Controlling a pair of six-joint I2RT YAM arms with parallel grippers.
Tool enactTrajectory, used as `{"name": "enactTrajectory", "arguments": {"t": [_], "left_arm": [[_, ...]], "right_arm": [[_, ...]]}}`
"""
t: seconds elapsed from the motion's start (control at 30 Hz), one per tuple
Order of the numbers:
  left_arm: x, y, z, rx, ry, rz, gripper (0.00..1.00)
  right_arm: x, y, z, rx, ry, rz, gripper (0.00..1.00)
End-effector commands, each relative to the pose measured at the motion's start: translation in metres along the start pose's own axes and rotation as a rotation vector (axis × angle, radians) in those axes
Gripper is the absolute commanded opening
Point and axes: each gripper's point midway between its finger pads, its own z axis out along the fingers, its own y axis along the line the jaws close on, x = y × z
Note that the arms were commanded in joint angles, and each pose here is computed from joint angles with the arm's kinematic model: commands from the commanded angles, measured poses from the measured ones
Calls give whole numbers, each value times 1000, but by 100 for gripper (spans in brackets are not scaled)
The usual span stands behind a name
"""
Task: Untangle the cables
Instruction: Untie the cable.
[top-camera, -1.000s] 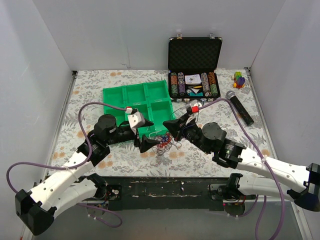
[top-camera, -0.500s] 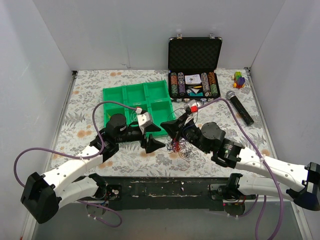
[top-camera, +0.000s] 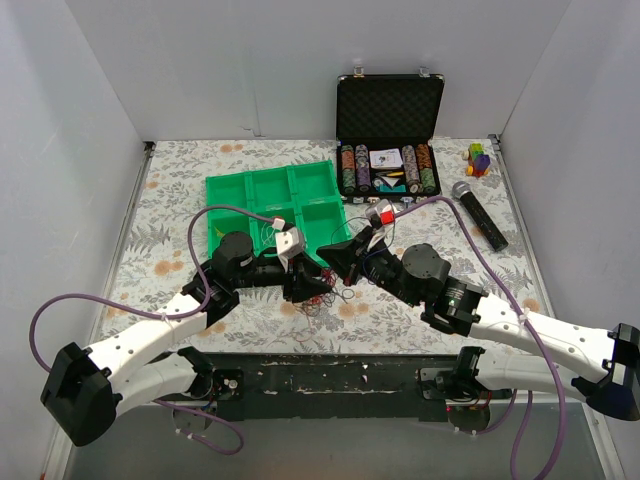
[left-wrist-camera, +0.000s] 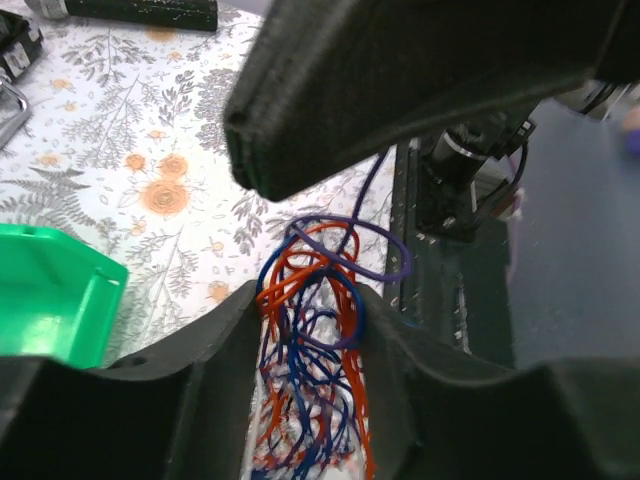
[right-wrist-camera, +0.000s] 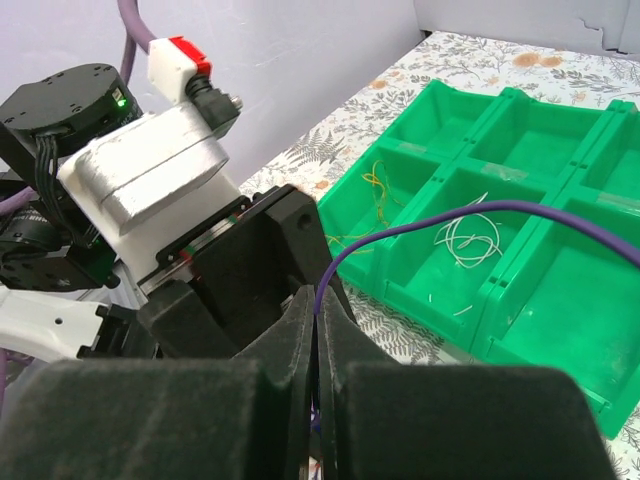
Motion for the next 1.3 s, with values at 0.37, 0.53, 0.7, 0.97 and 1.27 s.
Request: {"name": "enactTrajectory", "arguments": {"t": [0.37, 0.53, 0.7, 0.97, 1.27], "left_arm": [[16, -8, -11, 15, 49, 42, 13], [28, -13, -15, 31, 78, 41, 16], [45, -12, -19, 21, 108, 38, 18], [75, -12, -25, 30, 162, 67, 19], [104, -12, -34, 39, 241, 101, 20]], "right_arm": [[-70, 9, -10, 17, -164, -40, 1], [-89, 3, -13, 68, -187, -94, 1], [-117, 1, -18, 94, -234, -128, 1], [-154, 6, -26, 102, -290, -151, 1], [-199, 10, -42, 137, -382, -180, 1]]}}
